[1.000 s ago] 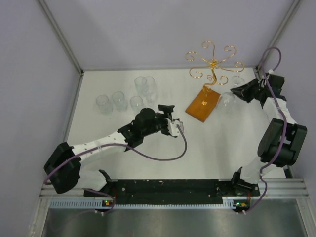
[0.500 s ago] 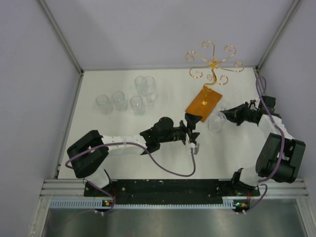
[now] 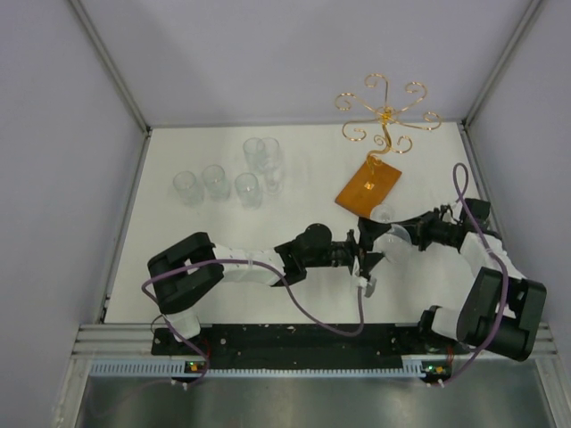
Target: Take the wine glass off the wine glass rack
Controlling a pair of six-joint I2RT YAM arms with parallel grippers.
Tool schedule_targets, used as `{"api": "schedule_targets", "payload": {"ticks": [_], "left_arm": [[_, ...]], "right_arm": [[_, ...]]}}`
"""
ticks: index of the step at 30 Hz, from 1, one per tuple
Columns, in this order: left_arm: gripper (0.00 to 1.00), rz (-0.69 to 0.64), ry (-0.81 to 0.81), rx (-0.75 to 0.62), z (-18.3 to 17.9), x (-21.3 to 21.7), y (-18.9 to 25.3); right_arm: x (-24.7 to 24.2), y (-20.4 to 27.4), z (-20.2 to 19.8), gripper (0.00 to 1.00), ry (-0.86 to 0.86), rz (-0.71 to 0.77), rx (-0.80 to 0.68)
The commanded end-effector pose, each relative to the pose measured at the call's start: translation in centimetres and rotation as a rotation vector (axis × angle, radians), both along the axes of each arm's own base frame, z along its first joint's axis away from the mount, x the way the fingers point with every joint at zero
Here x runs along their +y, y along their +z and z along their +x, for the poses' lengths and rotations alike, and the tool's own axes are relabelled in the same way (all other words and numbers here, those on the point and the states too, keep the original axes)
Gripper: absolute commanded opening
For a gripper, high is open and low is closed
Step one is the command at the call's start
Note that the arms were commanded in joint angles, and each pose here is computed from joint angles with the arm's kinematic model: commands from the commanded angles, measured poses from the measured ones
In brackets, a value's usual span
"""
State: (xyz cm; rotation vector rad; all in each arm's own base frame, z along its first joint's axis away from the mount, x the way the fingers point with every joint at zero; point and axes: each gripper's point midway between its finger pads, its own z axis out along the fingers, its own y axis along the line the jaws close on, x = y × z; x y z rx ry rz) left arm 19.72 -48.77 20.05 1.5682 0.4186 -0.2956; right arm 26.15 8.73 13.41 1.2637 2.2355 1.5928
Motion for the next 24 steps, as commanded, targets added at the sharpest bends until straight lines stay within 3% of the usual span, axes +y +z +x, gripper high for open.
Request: {"api": "schedule_targets", "payload": {"ticks": [1, 9, 14, 24], "left_arm": [[0.91, -0.11, -0.089, -0.003, -1.7, -1.9, 3.7], [0.88, 0.016, -0.173, 0.085, -3.4, -3.4, 1.1], [0.86, 0.026, -0.17, 0.104, -3.3, -3.6, 0.8], [0.65, -0.029, -0.135, 0.167, -2.5, -4.3, 2.8]], "right_arm": [[0.4, 2.1, -0.4, 0.0, 0.027, 0.038, -0.082], [0.5, 2.6, -0.5, 0.0, 0.029, 0.028, -0.109], [0.6, 2.2, -0.8, 0.0, 0.03, 0.029, -0.097], [0.5, 1.7, -1.1, 0.0, 0.038, -0.008, -0.088]]}}
